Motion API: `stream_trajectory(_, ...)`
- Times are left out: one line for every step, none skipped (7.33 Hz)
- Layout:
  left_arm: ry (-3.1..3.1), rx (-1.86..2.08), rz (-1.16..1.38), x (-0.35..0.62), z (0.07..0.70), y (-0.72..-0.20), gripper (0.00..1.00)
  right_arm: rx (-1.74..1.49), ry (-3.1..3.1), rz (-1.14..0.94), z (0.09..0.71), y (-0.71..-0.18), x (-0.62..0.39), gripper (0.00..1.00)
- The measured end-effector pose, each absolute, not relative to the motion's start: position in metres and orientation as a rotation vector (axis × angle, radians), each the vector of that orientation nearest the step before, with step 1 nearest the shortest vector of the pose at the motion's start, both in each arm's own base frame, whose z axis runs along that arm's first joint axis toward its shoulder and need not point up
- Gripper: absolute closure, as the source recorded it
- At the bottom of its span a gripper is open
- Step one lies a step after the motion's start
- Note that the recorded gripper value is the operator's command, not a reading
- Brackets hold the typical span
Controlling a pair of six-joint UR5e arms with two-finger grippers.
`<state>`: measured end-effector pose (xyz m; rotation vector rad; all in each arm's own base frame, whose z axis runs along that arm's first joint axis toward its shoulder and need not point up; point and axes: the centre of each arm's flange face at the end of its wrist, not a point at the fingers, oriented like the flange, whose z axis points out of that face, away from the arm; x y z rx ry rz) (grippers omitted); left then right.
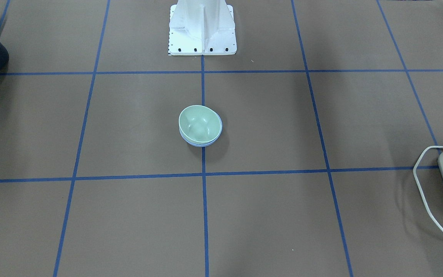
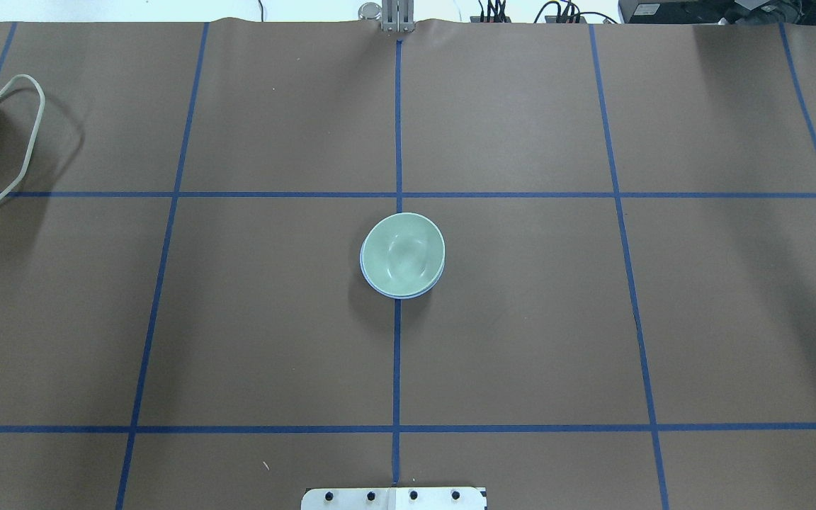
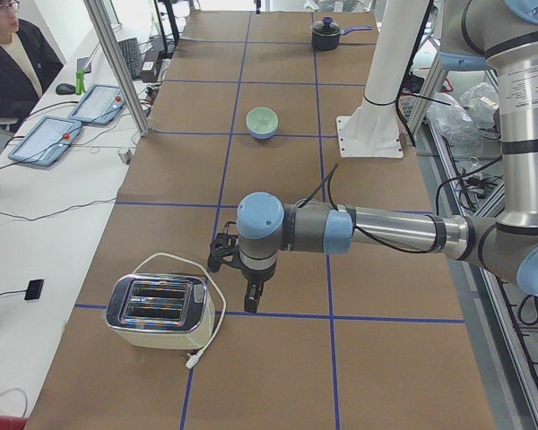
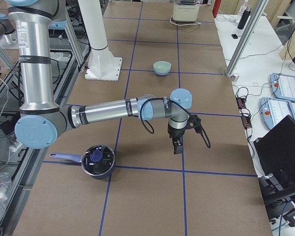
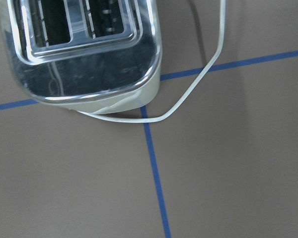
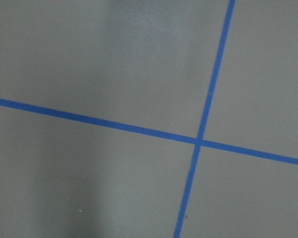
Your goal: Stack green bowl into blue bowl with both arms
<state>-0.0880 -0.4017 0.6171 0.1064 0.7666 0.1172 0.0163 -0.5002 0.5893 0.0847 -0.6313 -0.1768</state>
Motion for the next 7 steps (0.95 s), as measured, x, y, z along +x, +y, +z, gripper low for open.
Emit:
stream_trajectory(0.769, 0.086, 0.105, -0.093, 0.628, -0.39, 0.02, 0.06, -0.624, -0.169, 0.608, -0.485, 0.027, 0.0)
stream_trajectory(0.767, 0.079, 0.1, -0.095, 0.632, -0.385, 0.02, 0.041, -0.624, -0.16, 0.62, -0.475, 0.031, 0.0)
stream_trajectory(0.765, 0.08, 0.101, -0.095, 0.633, -0.383, 0.02, 0.027, -0.625, -0.149, 0.628, -0.467, 0.034, 0.0)
stream_trajectory(0.764, 0.085, 0.104, -0.095, 0.632, -0.383, 0.02, 0.019, -0.626, -0.138, 0.633, -0.461, 0.038, 0.0)
stream_trajectory(0.763, 0.087, 0.106, -0.096, 0.631, -0.383, 0.02, 0.014, -0.628, -0.129, 0.636, -0.458, 0.04, 0.0)
stream_trajectory(0.762, 0.089, 0.107, -0.096, 0.631, -0.384, 0.02, 0.013, -0.628, -0.125, 0.637, -0.457, 0.041, 0.0)
stream_trajectory(0.762, 0.091, 0.108, -0.096, 0.63, -0.384, 0.02, 0.012, -0.628, -0.123, 0.637, -0.457, 0.042, 0.0)
